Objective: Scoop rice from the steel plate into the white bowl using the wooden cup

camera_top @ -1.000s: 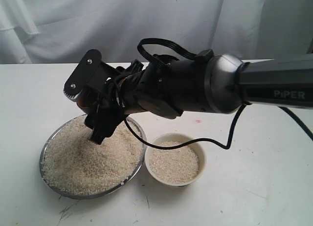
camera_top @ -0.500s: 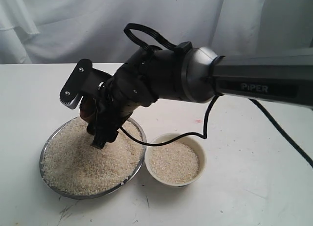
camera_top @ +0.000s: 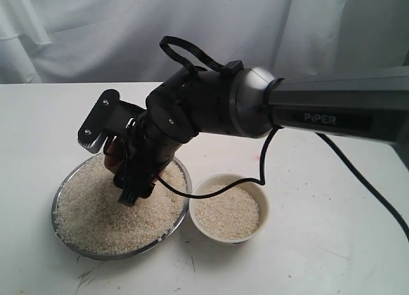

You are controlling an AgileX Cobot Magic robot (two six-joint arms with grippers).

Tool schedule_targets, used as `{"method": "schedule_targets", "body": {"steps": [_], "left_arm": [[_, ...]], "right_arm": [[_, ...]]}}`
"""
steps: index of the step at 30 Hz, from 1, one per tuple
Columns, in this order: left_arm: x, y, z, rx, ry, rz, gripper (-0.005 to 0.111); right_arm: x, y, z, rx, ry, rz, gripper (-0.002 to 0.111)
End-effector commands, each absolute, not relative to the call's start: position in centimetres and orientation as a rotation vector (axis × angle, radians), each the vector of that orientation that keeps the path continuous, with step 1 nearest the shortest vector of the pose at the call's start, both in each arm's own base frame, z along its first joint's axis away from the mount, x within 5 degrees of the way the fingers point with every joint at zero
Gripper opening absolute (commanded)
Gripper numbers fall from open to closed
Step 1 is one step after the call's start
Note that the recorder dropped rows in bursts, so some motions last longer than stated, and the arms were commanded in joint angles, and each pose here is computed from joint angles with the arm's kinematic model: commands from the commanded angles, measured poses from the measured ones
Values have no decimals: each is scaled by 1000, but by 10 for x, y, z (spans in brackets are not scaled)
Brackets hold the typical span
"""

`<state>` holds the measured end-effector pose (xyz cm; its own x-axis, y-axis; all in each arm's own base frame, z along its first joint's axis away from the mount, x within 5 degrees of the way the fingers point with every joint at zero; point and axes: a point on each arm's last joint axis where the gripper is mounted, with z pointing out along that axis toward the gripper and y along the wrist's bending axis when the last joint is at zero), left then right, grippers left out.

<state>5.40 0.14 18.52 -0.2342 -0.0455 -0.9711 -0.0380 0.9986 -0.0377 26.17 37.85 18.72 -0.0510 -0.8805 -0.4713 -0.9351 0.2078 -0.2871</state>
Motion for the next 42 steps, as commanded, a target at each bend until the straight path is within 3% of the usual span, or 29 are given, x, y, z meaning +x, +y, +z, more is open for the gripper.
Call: {"method": "schedule_targets", "body": {"steps": [1, 9, 16, 23, 29, 42], "left_arm": [[54, 1, 184, -64, 1801, -7, 0], [54, 1, 184, -64, 1801, -7, 0], [54, 1, 184, -64, 1801, -7, 0], [54, 1, 184, -64, 1801, -7, 0], [54, 1, 184, -64, 1801, -7, 0], [54, 1, 184, -64, 1801, -7, 0]], "right_arm": [[259, 382, 188, -1686, 1935, 148, 42], [253, 385, 188, -1684, 1958, 211, 49], [253, 387, 189, -1650, 1964, 225, 67], [254, 388, 181, -1629, 1987, 234, 69], [253, 390, 181, -1587, 2014, 254, 77], [255, 391, 182, -1582, 1982, 248, 77]]}}
